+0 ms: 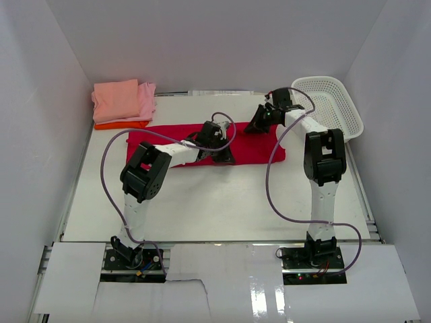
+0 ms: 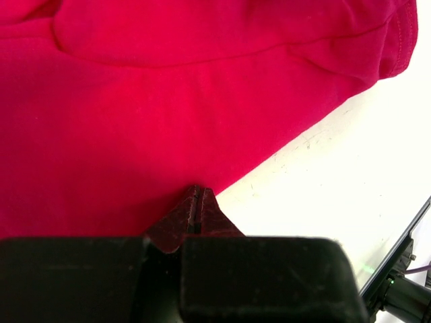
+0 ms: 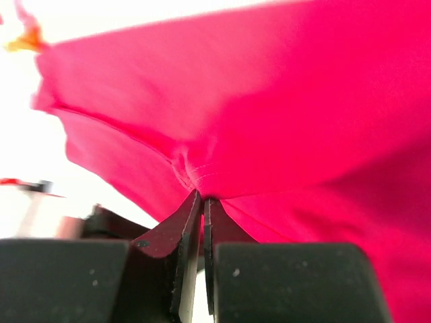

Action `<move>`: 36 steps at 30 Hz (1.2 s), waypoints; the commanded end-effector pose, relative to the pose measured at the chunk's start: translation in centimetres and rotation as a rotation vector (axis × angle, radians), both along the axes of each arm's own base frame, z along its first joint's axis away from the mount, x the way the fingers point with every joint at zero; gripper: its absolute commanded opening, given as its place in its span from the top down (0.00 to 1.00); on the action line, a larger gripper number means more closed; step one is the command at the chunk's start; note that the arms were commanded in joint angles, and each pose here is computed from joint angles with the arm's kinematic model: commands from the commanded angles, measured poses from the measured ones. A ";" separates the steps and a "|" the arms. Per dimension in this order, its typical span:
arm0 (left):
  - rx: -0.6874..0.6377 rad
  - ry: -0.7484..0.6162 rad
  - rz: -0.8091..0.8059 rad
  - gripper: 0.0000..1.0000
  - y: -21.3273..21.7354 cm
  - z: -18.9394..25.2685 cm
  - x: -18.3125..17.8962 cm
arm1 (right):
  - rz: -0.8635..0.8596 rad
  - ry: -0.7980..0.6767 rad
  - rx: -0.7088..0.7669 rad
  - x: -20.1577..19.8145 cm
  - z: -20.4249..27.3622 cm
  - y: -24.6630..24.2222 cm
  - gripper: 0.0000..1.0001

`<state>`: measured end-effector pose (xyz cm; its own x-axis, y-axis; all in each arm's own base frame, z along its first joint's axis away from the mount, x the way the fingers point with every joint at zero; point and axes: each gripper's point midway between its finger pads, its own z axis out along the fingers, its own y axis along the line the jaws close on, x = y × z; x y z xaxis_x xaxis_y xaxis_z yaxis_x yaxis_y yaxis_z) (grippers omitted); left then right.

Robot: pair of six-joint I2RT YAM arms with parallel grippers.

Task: Fold and stack the t-shirts
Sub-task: Fold the other side of the tshirt into a rectangle

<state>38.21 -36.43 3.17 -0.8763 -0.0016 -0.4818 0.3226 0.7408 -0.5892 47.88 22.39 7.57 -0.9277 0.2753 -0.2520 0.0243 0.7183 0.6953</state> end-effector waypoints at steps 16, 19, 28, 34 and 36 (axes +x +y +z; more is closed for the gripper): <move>0.041 -0.011 -0.007 1.00 1.2 1.2 -2.1 | 0.046 -0.138 0.268 6.6 0.5 4.7 0.51; 0.044 -0.008 -0.007 1.00 1.3 1.1 -2.2 | 0.055 -0.195 0.265 7.5 1.2 4.7 0.42; 0.027 0.003 -0.005 1.00 0.8 1.7 -2.8 | 0.072 -0.380 0.275 9.6 7.0 3.8 0.40; -0.003 -0.040 0.036 1.00 -0.4 5.3 -1.6 | 0.092 -0.371 0.106 5.7 9.4 1.0 0.40; 0.005 -0.096 0.071 1.00 -0.1 8.0 0.0 | 0.109 -0.351 0.014 3.5 10.1 -0.4 0.40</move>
